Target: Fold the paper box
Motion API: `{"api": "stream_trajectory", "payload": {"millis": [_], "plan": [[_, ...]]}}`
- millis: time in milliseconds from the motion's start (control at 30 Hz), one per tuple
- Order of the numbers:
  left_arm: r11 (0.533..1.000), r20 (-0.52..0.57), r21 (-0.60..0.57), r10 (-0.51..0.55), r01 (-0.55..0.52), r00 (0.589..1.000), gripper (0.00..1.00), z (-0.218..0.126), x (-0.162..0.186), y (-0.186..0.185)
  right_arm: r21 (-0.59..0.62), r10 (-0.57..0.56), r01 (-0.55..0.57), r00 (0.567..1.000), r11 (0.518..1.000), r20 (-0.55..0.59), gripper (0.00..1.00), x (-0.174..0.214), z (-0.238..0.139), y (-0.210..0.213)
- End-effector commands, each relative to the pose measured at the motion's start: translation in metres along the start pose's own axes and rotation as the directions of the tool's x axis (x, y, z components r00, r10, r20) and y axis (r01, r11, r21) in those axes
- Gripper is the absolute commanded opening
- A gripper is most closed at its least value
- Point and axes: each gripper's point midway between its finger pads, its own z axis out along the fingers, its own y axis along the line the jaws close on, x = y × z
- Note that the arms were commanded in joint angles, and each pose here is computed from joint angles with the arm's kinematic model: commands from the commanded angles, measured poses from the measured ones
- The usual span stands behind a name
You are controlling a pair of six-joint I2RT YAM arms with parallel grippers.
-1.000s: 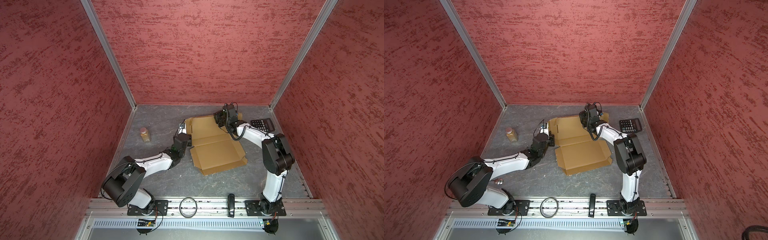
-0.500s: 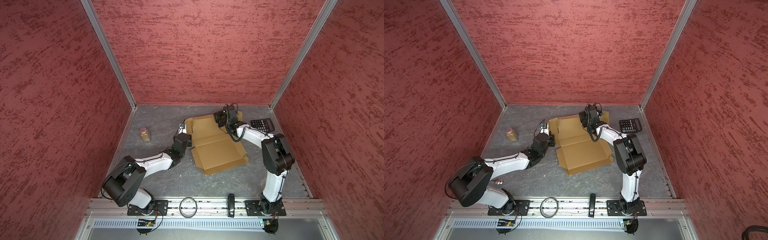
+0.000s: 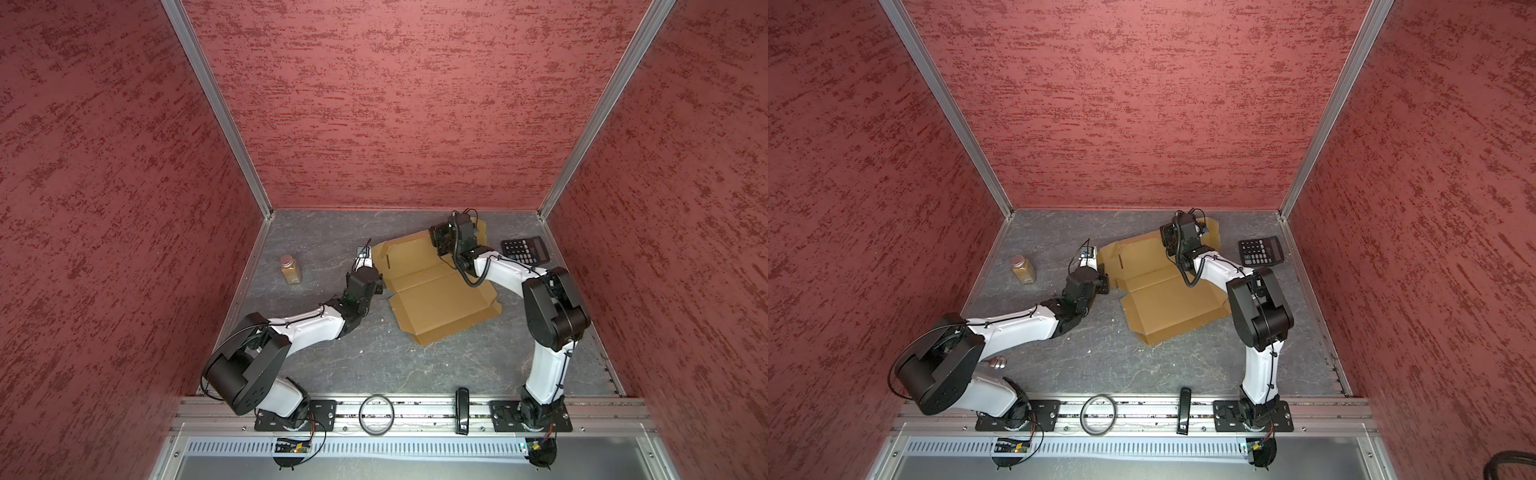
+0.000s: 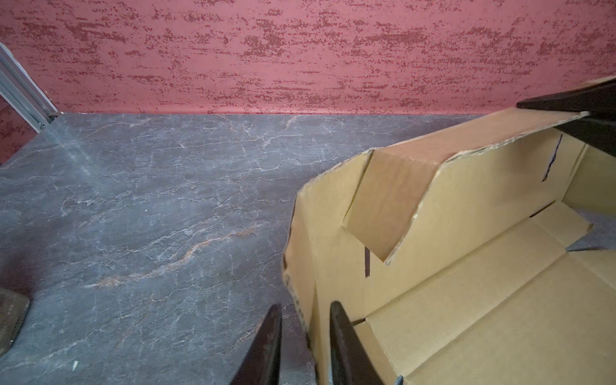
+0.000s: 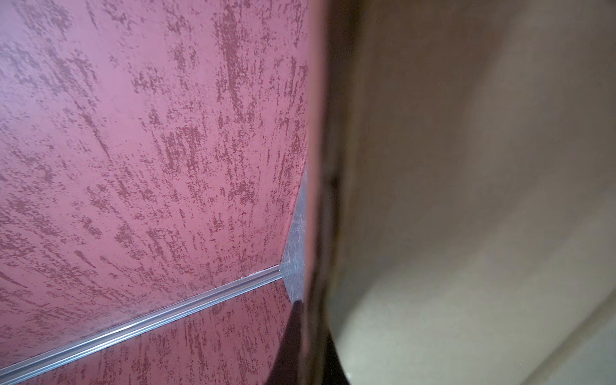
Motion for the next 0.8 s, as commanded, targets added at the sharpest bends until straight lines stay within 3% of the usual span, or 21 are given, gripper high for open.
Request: {"api": "stream_trajectory", "payload": {"millis": [0,333,767], "plan": [[1.000,0.011,-0.009,-0.013,0.013,1.000,0.31,-0.009,-0.008,0.004,-0.104,0.066,-0.063,0.997,0.993,0.025,0.02,-0.007,-0.009,0.028],[0.999,-0.019,-0.019,-0.035,0.035,0.999,0.41,-0.028,-0.014,0.015,-0.149,0.036,-0.040,0.999,0.988,-0.027,0.01,0.001,-0.007,0.023],[0.995,-0.204,0.006,-0.094,0.097,0.974,0.46,-0.039,0.009,0.030,-0.191,0.028,-0.045,0.996,0.981,-0.090,0.00,0.010,-0.015,0.000]]}}
